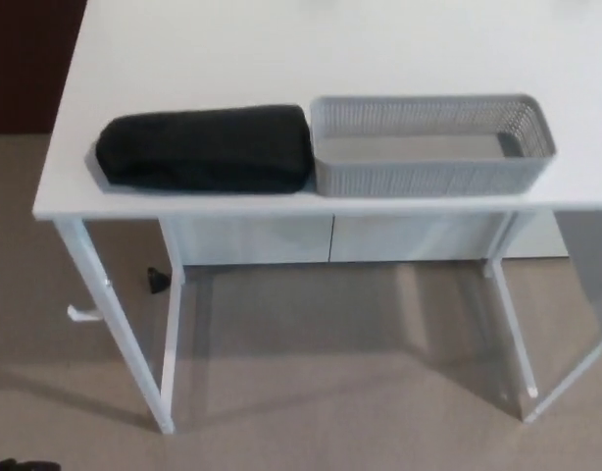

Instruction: The robot walk towards a table in front and pick up a black pencil case on the left hand side and put the pencil case into a small container on the right hand side

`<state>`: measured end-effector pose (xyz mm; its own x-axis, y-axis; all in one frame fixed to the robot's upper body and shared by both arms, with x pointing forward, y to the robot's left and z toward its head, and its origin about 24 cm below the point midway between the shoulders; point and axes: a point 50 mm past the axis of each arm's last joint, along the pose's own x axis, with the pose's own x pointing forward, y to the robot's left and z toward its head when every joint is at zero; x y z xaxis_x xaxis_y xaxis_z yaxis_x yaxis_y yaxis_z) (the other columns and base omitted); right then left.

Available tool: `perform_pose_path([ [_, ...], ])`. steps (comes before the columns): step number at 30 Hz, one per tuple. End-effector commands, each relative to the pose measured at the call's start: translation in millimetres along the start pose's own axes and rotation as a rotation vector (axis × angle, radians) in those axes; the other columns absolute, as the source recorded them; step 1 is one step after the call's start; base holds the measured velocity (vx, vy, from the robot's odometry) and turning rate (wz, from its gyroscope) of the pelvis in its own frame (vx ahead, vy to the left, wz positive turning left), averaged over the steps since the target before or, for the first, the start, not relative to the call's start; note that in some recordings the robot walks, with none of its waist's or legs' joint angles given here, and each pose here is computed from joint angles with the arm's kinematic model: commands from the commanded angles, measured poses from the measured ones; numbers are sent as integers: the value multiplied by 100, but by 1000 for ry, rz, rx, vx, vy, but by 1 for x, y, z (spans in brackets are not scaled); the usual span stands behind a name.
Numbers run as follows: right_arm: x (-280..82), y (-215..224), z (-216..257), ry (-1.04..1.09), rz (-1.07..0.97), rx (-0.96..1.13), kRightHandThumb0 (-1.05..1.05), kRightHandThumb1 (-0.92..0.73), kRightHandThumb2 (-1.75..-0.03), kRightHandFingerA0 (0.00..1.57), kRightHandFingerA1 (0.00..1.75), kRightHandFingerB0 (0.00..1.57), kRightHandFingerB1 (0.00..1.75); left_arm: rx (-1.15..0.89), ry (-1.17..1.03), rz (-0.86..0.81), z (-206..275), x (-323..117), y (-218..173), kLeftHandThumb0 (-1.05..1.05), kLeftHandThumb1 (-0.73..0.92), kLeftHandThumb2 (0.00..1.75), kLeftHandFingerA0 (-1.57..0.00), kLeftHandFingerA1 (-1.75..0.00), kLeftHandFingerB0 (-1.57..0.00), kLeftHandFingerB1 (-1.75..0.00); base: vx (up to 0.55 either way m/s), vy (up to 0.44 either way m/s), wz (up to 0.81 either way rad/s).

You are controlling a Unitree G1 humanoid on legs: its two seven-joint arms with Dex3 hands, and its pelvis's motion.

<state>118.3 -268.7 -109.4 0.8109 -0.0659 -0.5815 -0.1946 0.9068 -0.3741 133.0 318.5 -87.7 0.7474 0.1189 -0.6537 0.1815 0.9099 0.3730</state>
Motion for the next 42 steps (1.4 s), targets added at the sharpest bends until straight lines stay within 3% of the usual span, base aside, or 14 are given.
perform_pose_path([
  [1,-5,-4,-6,17,-14,-15,-36,-57,-57,71,55,60,44,-12,9,1,-5,-4,2,-40,37,67,-65,-52,-46,-46,235,-67,9],
  [5,-10,0,-14,46,-10,-11,-35,-56,-58,69,51,59,43,23,26,-1,-10,-8,1,-42,37,68,-66,-53,-47,-47,232,-137,13],
  [6,-11,-1,-14,50,-13,-17,-35,-56,-57,70,52,60,43,20,25,-4,-11,-8,-1,-32,45,54,-72,-42,-52,-37,240,-163,26],
  [8,-11,0,-15,52,-11,-32,-36,-57,-58,70,52,59,42,20,25,-7,-12,-9,-1,-32,45,54,-71,-41,-52,-37,339,-264,-16],
  [9,-11,-1,-14,44,-9,-22,-36,-57,-57,69,55,60,43,32,25,-8,-12,-9,-1,-42,38,68,-64,-52,-47,-46,320,-242,23],
  [10,-11,0,-14,43,-8,-20,-37,-57,-57,69,56,60,43,29,26,-7,-12,-9,-1,-32,45,54,-72,-41,-53,-37,204,-179,-8],
  [24,-9,0,-13,46,-18,-25,-36,-57,-57,70,56,60,43,19,27,-7,-10,-7,0,-31,45,54,-74,-43,-52,-38,121,49,-3],
  [25,-9,-1,-13,47,-18,-19,-35,-57,-57,69,53,60,43,14,28,-11,-10,-6,0,-40,38,67,-67,-53,-47,-46,-16,87,25],
  [35,-7,-1,-11,46,-17,-4,-34,-58,-58,70,53,59,42,20,28,-7,-5,-3,2,-40,37,67,-71,-54,-47,-46,54,-3,6],
  [36,-6,-1,-10,43,-17,-5,-34,-57,-57,69,53,59,43,13,28,-7,-5,-3,2,-29,45,54,-75,-43,-53,-38,0,0,0],
  [42,-6,-2,-9,26,-24,-21,-34,-57,-57,70,52,60,43,2,20,-13,-3,-2,2,-30,44,54,-75,-45,-53,-38,0,0,0],
])
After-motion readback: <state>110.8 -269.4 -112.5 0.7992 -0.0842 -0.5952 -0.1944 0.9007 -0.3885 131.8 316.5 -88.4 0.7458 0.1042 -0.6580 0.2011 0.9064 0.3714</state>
